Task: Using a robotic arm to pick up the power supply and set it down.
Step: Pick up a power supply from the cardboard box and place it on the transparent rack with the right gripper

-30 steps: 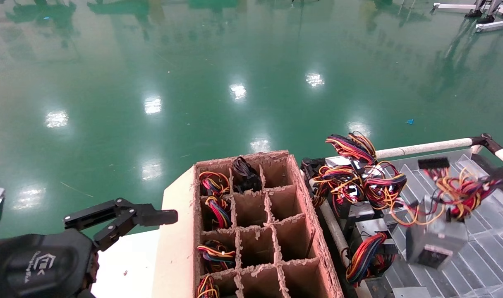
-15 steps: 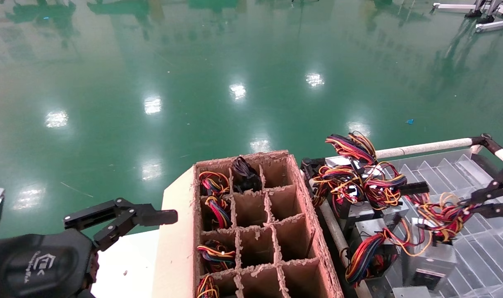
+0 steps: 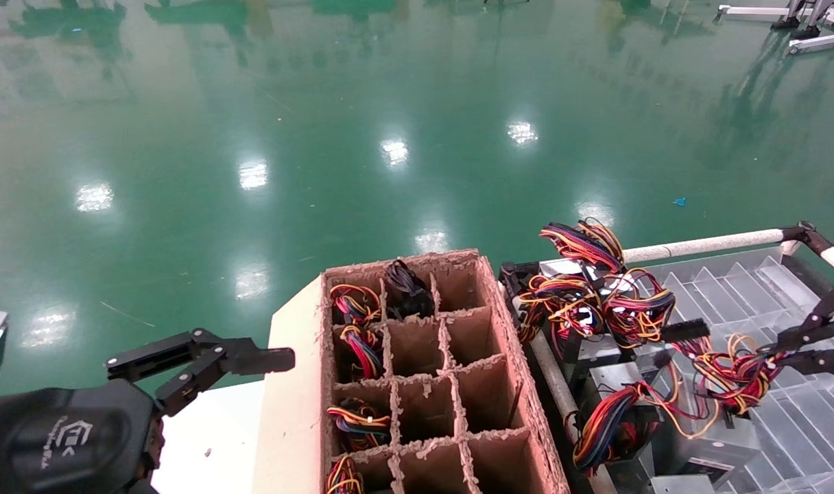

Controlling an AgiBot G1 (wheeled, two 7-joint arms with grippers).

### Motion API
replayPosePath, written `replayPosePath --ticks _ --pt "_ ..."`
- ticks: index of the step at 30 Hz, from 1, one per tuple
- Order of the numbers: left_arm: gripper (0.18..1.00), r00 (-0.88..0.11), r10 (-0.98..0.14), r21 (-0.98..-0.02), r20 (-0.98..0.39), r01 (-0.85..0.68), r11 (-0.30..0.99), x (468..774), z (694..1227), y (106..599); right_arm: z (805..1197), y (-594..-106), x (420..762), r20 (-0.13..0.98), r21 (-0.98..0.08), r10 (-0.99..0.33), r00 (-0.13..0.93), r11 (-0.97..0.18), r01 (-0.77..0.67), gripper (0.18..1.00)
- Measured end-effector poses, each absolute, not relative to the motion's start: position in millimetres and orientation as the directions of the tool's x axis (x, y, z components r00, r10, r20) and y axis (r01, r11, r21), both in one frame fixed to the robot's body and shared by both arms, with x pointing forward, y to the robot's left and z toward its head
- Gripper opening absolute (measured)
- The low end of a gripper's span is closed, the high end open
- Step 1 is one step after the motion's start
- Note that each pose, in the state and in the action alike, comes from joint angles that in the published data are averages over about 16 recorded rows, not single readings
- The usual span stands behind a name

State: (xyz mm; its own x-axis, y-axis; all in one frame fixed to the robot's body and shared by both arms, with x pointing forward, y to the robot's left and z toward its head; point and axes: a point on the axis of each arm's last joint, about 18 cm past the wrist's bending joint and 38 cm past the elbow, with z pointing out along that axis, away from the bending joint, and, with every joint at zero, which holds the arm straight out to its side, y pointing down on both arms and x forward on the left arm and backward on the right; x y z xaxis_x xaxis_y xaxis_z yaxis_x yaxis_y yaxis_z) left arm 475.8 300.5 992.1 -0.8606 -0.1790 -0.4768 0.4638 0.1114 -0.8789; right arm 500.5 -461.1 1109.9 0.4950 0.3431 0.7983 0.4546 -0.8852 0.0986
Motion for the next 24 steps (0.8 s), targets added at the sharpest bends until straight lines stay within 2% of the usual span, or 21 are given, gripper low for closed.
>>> replayPosePath --ticks 24 --pt "1.001 -0.861 -0.179 -0.879 -0.477 0.464 0.111 476 992 300 1104 -457 519 0.788 0.111 0.378 0.485 -0.863 0.493 0.205"
